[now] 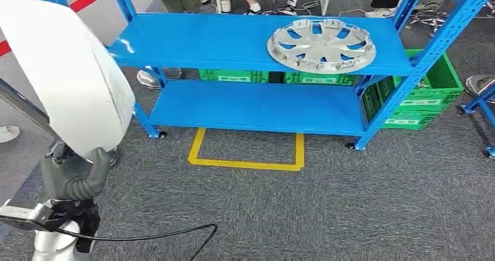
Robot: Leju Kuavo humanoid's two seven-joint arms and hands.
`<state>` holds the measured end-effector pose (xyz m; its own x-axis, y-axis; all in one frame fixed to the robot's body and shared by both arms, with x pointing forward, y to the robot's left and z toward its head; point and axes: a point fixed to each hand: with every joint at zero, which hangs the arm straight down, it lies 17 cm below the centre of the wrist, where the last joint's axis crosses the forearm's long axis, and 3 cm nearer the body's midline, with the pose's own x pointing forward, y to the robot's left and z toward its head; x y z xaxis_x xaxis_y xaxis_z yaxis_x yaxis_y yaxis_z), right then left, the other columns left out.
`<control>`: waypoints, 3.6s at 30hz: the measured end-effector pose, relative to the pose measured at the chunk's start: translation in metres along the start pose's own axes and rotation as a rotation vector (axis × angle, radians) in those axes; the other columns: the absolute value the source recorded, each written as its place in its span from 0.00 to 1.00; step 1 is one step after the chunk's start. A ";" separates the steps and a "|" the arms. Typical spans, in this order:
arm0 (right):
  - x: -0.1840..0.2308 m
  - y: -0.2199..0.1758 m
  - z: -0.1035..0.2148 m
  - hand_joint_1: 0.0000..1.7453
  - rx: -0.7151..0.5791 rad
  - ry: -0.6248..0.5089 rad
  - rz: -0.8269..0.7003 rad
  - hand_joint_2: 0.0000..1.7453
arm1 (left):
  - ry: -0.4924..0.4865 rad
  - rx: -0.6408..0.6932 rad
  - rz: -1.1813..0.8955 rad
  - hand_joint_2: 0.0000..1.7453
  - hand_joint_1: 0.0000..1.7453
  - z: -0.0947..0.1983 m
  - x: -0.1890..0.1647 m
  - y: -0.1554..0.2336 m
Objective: Take the parts from the cabinet and place them on the table.
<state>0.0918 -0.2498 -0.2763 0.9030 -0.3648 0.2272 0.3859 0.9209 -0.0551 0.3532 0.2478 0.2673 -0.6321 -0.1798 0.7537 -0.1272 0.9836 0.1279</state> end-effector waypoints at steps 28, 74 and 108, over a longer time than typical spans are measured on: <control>0.002 -0.002 0.000 0.00 -0.005 -0.015 0.019 0.00 | 0.005 -0.013 0.029 1.00 1.00 0.001 -0.003 -0.003; -0.004 -0.010 -0.001 0.00 -0.048 -0.011 0.058 0.00 | 0.034 0.042 0.064 1.00 1.00 0.006 -0.010 0.008; 0.003 0.001 0.001 0.00 -0.067 -0.031 0.017 0.00 | 0.015 0.035 0.103 1.00 1.00 -0.005 -0.014 0.010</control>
<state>0.0941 -0.2500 -0.2744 0.9035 -0.3441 0.2554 0.3836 0.9152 -0.1238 0.3653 0.2601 0.2611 -0.6316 -0.0769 0.7714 -0.0885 0.9957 0.0268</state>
